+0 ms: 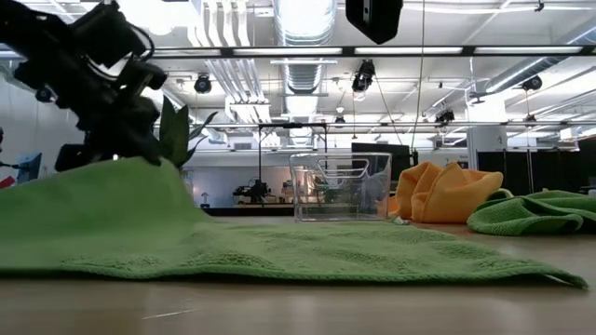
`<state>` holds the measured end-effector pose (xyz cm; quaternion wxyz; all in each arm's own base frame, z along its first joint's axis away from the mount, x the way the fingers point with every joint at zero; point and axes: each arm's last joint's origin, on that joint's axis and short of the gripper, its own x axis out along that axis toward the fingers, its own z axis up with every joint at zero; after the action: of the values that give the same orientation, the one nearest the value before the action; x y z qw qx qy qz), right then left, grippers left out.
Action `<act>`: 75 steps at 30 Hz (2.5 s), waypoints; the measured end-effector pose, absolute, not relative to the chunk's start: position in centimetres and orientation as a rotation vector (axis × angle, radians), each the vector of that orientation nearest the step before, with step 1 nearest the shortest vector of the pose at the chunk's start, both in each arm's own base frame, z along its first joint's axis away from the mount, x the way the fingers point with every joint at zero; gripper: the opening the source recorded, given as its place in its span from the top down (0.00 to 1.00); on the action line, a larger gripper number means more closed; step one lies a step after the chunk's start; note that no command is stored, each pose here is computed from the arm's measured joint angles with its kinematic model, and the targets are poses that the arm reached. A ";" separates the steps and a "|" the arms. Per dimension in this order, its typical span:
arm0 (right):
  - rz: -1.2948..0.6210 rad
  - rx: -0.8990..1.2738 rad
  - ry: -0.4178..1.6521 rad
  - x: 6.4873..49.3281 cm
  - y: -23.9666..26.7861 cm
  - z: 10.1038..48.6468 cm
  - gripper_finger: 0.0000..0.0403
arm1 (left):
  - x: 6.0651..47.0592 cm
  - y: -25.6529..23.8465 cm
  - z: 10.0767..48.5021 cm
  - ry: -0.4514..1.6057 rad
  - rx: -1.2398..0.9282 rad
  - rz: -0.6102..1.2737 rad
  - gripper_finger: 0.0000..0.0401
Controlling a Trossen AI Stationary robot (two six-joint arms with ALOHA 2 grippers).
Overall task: Fold microfiber towels
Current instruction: Fold the top green towel
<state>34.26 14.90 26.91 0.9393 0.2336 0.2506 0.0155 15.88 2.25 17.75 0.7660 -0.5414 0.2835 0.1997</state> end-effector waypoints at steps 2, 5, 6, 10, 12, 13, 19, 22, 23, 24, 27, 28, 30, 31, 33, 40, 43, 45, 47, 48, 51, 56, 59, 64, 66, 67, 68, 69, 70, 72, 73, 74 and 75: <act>0.038 0.476 0.513 34.2 15.1 26.9 0.94 | 16.4 2.3 18.2 0.611 -1.176 0.431 1.00; 0.052 0.472 0.516 33.9 15.6 26.9 0.94 | 17.5 2.5 18.5 0.597 -1.178 0.413 1.00; 0.058 0.470 0.518 33.8 15.9 26.9 0.94 | 17.9 2.5 18.7 0.596 -1.181 0.402 1.00; 0.052 0.481 0.536 33.1 17.1 26.7 0.94 | 19.7 2.8 19.2 0.574 -1.185 0.366 1.00; 0.018 0.475 0.553 32.5 17.8 26.5 0.94 | 20.8 2.8 19.6 0.553 -1.185 0.337 1.00; -0.008 0.475 0.558 32.1 18.2 26.3 0.94 | 21.4 2.8 19.8 0.543 -1.184 0.325 1.00; -0.152 0.516 0.595 29.4 20.7 25.4 0.94 | 24.8 2.7 20.6 0.539 -1.175 0.279 1.00; -0.213 0.537 0.583 28.0 21.9 25.1 0.94 | 26.5 2.4 20.8 0.557 -1.166 0.262 1.00; -0.229 0.543 0.573 27.5 22.3 25.1 0.94 | 27.1 2.3 20.8 0.561 -1.161 0.253 1.00; -0.247 0.551 0.561 27.0 22.7 25.0 0.94 | 27.6 2.1 20.7 0.565 -1.159 0.243 1.00; -0.292 0.574 0.531 25.7 23.6 24.8 0.94 | 29.3 1.6 20.6 0.576 -1.158 0.201 1.00; -0.303 0.584 0.521 25.3 23.9 24.8 0.94 | 29.9 1.4 20.4 0.585 -1.157 0.191 1.00; -0.317 0.602 0.505 24.7 24.3 24.8 0.94 | 30.9 1.1 20.1 0.603 -1.156 0.174 1.00; -0.318 0.610 0.498 24.5 24.5 24.8 0.94 | 31.4 1.0 19.9 0.613 -1.156 0.169 1.00; -0.316 0.625 0.486 24.1 24.9 24.8 0.94 | 32.4 0.8 19.7 0.615 -1.158 0.149 1.00; -0.296 0.640 0.467 23.2 25.8 25.2 0.94 | 35.7 0.8 19.6 0.604 -1.160 0.127 1.00; -0.305 0.650 0.438 22.8 26.1 25.3 0.95 | 37.0 0.8 19.7 0.598 -1.160 0.112 1.00; -0.308 0.656 0.423 22.6 26.3 25.3 0.95 | 37.9 0.9 19.7 0.598 -1.161 0.109 1.00; -0.306 0.666 0.420 22.4 26.5 25.3 0.95 | 38.6 0.9 19.5 0.600 -1.164 0.109 1.00; -0.304 0.672 0.420 22.3 26.5 25.3 0.95 | 39.0 0.9 19.4 0.600 -1.166 0.107 1.00; -0.298 0.685 0.422 22.0 26.8 25.3 0.95 | 39.8 0.9 18.8 0.613 -1.168 0.116 1.00; -0.291 0.702 0.422 21.7 27.0 25.3 0.95 | 40.9 1.0 17.7 0.631 -1.170 0.129 1.00; -0.292 0.709 0.420 21.7 27.0 25.3 0.95 | 41.5 1.1 17.5 0.630 -1.170 0.131 1.00; -0.292 0.711 0.419 21.7 27.0 25.4 0.95 | 42.9 1.2 17.7 0.606 -1.169 0.121 1.00; -0.292 0.711 0.419 21.8 27.0 25.4 0.95 | 43.4 1.3 17.8 0.595 -1.168 0.116 1.00; -0.292 0.711 0.420 21.7 27.0 25.4 0.95 | 43.6 1.3 17.8 0.592 -1.167 0.119 1.00; -0.292 0.712 0.420 21.7 27.0 25.4 0.95 | 43.9 1.3 17.6 0.588 -1.165 0.127 1.00; -0.292 0.715 0.419 21.8 27.0 25.4 0.95 | 44.1 1.5 17.5 0.580 -1.163 0.136 1.00; -0.292 0.715 0.419 21.8 27.0 25.4 0.95 | 44.2 1.6 17.2 0.587 -1.164 0.146 1.00; -0.290 0.726 0.418 21.7 27.1 25.4 0.95 | 44.5 1.7 16.8 0.593 -1.165 0.153 1.00; -0.288 0.728 0.419 21.7 27.1 25.5 0.95 | 44.7 1.7 16.6 0.596 -1.165 0.156 1.00; -0.286 0.728 0.421 21.7 27.1 25.5 0.95 | 44.7 1.8 16.4 0.600 -1.166 0.155 1.00; -0.285 0.732 0.421 21.7 27.2 25.5 0.95 | 44.8 1.9 16.3 0.602 -1.168 0.156 1.00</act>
<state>21.68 27.18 25.51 0.9024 0.3541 0.2036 -0.1376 44.76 1.88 16.31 0.7891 -0.5421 0.2796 0.0726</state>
